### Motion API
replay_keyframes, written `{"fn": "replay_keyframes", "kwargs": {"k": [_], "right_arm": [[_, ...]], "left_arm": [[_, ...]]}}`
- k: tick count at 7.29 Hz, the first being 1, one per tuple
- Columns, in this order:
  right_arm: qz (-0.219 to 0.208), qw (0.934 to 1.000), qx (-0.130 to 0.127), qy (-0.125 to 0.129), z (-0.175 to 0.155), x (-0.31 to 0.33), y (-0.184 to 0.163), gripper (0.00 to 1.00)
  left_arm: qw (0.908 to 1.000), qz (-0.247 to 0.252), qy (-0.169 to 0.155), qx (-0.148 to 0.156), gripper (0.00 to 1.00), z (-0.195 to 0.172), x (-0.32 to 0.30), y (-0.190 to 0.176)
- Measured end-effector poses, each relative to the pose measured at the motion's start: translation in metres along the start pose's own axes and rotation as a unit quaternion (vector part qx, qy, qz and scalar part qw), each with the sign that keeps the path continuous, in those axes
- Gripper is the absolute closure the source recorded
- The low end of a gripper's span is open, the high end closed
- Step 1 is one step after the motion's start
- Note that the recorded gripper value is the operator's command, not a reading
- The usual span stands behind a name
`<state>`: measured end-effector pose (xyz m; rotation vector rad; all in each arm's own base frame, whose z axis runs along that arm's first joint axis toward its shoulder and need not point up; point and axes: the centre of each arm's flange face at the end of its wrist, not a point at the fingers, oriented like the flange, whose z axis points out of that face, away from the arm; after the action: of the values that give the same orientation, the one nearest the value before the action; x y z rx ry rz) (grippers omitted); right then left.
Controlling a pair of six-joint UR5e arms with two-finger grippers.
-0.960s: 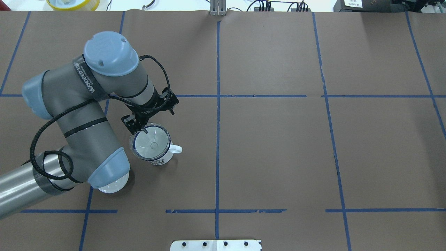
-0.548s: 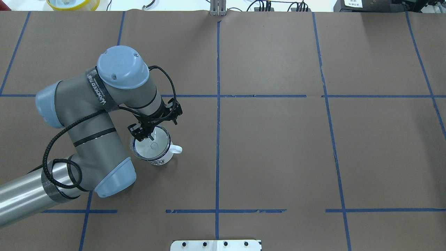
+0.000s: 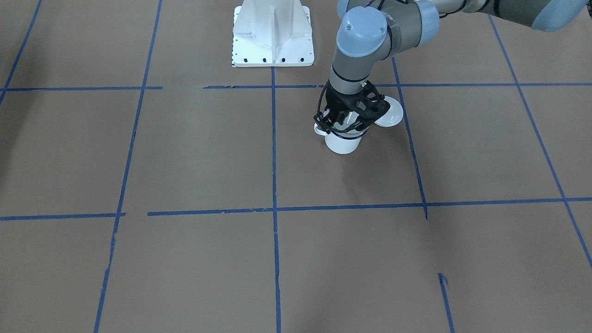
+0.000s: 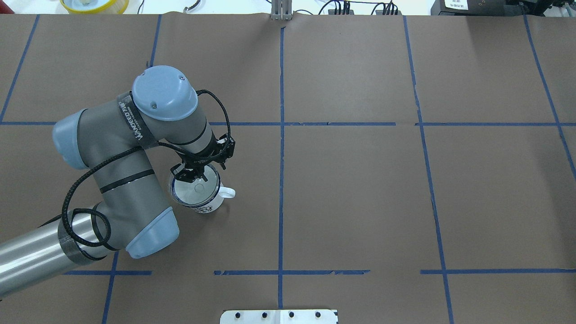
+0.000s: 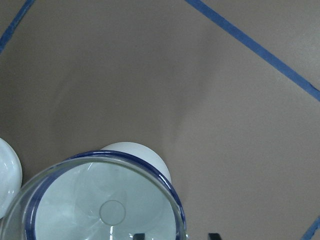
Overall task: Remove funnel from cup
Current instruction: 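Lift the glass funnel straight up out of the mug with the left gripper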
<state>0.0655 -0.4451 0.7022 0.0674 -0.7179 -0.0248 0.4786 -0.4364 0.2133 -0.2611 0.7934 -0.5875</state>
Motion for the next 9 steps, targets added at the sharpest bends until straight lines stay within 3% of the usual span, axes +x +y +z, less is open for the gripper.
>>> {"fn": "replay_keyframes", "kwargs": {"k": [5, 7, 9], "right_arm": [[0.000, 1.0000, 0.000, 0.000, 0.000, 0.000, 0.000, 0.00], [0.000, 1.0000, 0.000, 0.000, 0.000, 0.000, 0.000, 0.00], [0.000, 1.0000, 0.000, 0.000, 0.000, 0.000, 0.000, 0.00]], "left_arm": [[0.9993, 0.013, -0.003, 0.035, 1.00, -0.087, 0.005, -0.011], [0.9976, 0.002, 0.020, 0.067, 1.00, -0.137, 0.010, -0.042], [0.9899, -0.001, 0.081, 0.117, 1.00, -0.172, 0.011, -0.097]]}}
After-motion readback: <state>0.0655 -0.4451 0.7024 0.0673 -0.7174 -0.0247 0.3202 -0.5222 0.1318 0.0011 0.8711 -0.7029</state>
